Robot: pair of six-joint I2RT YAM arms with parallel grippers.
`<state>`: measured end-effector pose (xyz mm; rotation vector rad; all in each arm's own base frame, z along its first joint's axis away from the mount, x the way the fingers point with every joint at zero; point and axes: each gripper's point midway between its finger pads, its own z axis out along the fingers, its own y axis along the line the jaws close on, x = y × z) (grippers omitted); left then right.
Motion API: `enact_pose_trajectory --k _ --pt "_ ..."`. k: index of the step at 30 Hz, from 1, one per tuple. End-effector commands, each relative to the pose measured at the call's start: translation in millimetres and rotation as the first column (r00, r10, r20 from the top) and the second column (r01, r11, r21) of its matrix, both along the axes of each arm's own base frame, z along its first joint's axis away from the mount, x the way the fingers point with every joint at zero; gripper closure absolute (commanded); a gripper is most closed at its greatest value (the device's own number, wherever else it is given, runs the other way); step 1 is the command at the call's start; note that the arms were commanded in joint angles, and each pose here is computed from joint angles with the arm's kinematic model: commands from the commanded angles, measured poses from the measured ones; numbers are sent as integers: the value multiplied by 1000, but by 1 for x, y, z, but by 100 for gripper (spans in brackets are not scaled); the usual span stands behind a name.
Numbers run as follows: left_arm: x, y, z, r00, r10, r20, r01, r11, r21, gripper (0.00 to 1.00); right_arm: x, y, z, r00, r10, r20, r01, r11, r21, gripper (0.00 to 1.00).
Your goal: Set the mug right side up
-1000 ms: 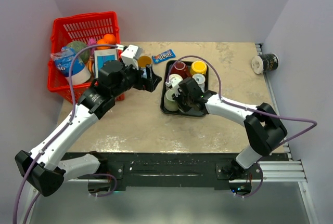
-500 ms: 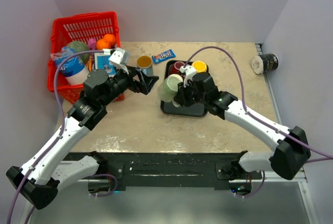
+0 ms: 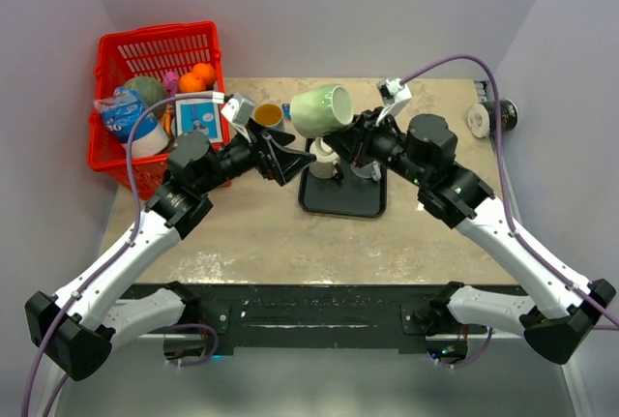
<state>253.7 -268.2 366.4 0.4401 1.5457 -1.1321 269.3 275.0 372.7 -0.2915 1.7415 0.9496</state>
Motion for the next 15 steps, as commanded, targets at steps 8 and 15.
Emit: enact_pose_trajectory --k 8,15 --pt "-48 -24 69 951 -278 133 302 928 -219 3 -63 -5 141 944 151 292 -241 922 304 100" --pt "-60 -25 92 936 -329 128 352 848 -396 13 -79 -5 155 917 190 349 -321 873 367 100"
